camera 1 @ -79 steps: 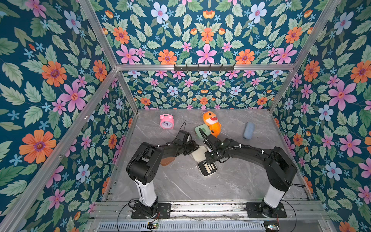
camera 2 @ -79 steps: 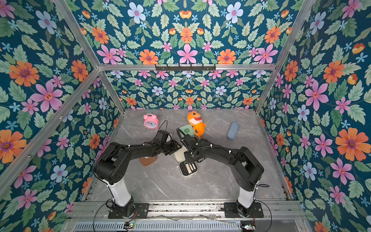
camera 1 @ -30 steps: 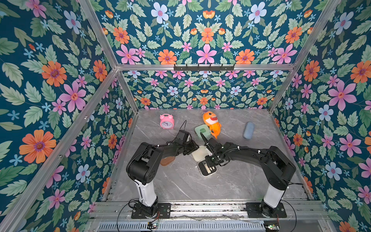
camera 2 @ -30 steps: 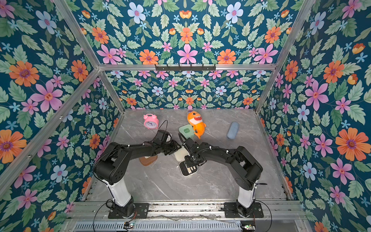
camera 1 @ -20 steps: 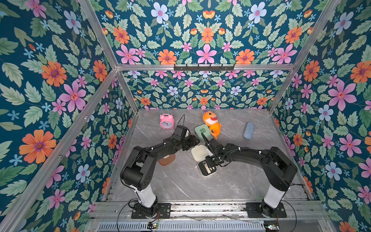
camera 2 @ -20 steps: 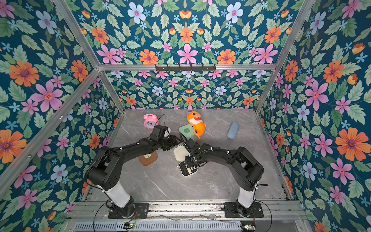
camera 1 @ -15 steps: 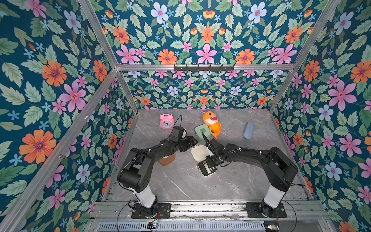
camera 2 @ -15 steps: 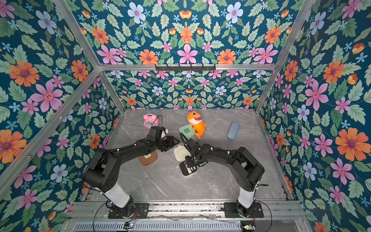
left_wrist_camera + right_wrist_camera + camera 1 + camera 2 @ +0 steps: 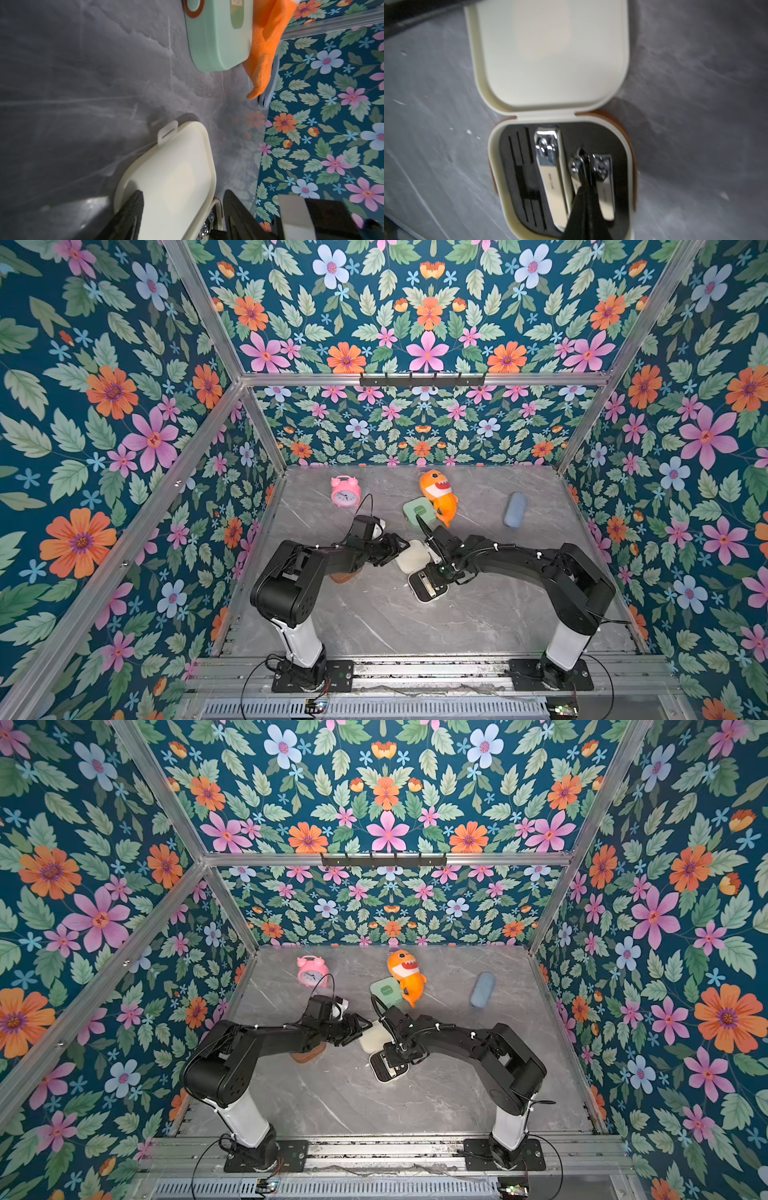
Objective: Organize nail clipper sets
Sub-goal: Adjust the storage box at the center of the board.
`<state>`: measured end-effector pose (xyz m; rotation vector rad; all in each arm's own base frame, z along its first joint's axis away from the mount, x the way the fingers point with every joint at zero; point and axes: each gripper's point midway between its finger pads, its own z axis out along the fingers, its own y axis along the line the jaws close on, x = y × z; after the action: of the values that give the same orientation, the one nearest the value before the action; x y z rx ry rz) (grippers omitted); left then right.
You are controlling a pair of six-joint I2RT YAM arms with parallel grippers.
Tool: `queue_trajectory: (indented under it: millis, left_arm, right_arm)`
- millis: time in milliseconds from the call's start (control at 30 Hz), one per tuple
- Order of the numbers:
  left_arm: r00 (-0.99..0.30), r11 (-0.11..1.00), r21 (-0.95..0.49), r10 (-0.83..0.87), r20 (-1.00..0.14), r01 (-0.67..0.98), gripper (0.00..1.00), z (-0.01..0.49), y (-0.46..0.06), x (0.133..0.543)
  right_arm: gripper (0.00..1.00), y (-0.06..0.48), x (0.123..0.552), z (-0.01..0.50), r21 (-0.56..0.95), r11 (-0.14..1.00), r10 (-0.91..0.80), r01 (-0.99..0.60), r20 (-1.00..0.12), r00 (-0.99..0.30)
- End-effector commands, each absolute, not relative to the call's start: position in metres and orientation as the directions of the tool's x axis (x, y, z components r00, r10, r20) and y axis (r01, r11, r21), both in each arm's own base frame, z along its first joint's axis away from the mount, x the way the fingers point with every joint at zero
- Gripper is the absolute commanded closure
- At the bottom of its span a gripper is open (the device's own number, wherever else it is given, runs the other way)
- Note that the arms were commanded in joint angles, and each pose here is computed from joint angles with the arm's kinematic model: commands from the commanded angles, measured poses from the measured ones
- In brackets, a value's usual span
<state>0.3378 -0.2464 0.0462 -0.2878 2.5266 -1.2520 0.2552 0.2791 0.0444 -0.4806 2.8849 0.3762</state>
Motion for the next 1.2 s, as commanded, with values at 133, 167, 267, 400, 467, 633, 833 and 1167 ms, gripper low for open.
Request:
queue_trajectory:
  millis: [133,167,267,400,467,633,833,1167]
  left_arm:
    - [-0.919,0.587,-0.81,-0.313,-0.241,0.013,0.33,0.065,-0.24,0.331]
    - [-0.917,0.587,-0.809,-0.307,-0.256,0.03,0.33,0.071,-0.24,0.33]
    - [-0.909,0.581,-0.811,-0.299,-0.29,0.068,0.32,0.086,-0.239,0.329]
    - [-0.897,0.599,-0.795,-0.298,-0.327,0.091,0.3,0.098,-0.232,0.324]
    - [-0.894,0.631,-0.773,-0.301,-0.331,0.074,0.29,0.093,-0.224,0.321]
    - [-0.892,0.643,-0.765,-0.335,-0.303,0.018,0.26,0.07,-0.206,0.316]
    - [-0.886,0.627,-0.779,-0.36,-0.292,0.002,0.2,0.054,-0.201,0.313]
    - [-0.897,0.625,-0.781,-0.355,-0.264,-0.017,0.19,0.025,-0.203,0.315]
  right_arm:
    - [0.74,0.277,0.259,0.105,0.234,0.91,-0.263,-0.342,-0.313,-0.913]
    - [0.72,0.276,0.257,0.109,0.239,0.909,-0.258,-0.34,-0.316,-0.913]
    - [0.67,0.268,0.247,0.106,0.245,0.914,-0.248,-0.325,-0.298,-0.922]
    - [0.64,0.253,0.228,0.092,0.248,0.924,-0.223,-0.29,-0.265,-0.938]
    - [0.64,0.246,0.219,0.085,0.25,0.929,-0.211,-0.273,-0.249,-0.945]
    - [0.64,0.233,0.202,0.07,0.269,0.938,-0.16,-0.217,-0.218,-0.963]
    - [0.64,0.23,0.196,0.05,0.286,0.946,-0.099,-0.15,-0.186,-0.978]
    - [0.64,0.239,0.198,0.022,0.299,0.95,-0.055,-0.093,-0.134,-0.989]
